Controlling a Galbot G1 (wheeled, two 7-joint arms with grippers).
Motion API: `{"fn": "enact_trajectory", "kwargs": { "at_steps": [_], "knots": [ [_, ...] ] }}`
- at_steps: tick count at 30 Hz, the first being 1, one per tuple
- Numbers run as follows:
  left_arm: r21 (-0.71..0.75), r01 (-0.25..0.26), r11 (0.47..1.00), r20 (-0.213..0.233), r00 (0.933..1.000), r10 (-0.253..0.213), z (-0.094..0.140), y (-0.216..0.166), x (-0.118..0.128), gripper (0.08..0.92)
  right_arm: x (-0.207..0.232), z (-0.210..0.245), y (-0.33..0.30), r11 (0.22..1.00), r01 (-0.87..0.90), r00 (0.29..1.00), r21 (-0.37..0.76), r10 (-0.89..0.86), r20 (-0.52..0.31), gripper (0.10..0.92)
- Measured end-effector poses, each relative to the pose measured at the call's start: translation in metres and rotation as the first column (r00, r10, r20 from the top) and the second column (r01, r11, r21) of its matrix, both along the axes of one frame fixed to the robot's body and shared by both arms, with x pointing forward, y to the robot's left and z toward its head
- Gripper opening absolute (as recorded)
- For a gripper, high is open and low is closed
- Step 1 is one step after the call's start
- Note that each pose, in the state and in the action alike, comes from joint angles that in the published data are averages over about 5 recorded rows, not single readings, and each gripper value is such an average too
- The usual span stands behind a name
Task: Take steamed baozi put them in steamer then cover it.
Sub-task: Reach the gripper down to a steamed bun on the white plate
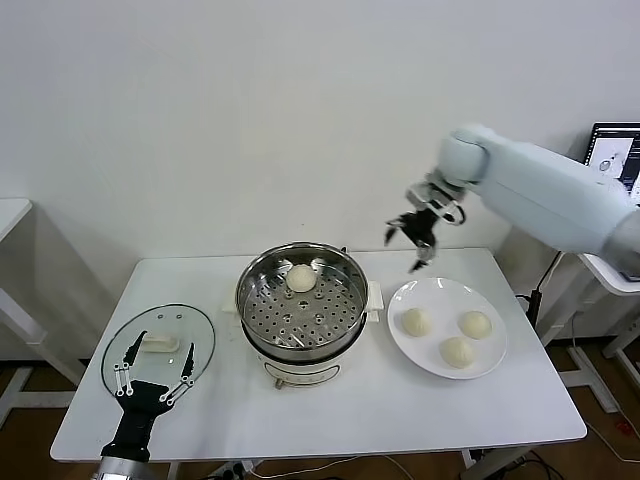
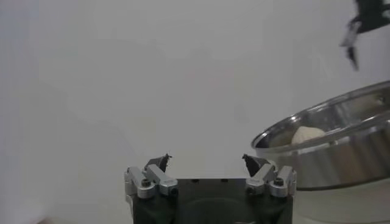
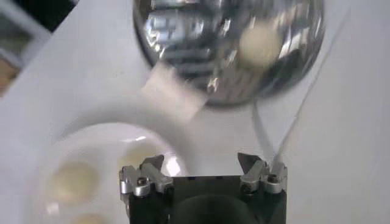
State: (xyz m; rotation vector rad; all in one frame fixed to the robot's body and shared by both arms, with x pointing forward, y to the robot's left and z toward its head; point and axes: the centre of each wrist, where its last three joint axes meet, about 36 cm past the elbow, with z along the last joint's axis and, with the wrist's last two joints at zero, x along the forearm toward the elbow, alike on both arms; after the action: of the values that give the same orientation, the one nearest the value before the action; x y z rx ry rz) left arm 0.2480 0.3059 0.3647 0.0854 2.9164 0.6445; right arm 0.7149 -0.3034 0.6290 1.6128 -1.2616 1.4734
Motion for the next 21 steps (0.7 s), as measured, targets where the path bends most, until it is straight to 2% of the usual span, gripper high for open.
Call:
{"fn": "enact_trajectory", "kwargs": {
  "at_steps": [9,21],
  "knots": [
    [0.003,-0.004,1.000,0.001,1.0000,0.004,-0.001,0.004,-0.002,0.823,-0.007,-0.069,-0.027,0.989,0.148,0.987,-0.013,-0.148,-0.066,0.823],
    [-0.006,0.002,1.000,0.006,1.0000,-0.002,-0.003,0.003,-0.003,0.823,-0.009,-0.130,-0.022,0.975,0.218,0.973,-0.034,-0.219,-0.068,0.823]
  ]
}}
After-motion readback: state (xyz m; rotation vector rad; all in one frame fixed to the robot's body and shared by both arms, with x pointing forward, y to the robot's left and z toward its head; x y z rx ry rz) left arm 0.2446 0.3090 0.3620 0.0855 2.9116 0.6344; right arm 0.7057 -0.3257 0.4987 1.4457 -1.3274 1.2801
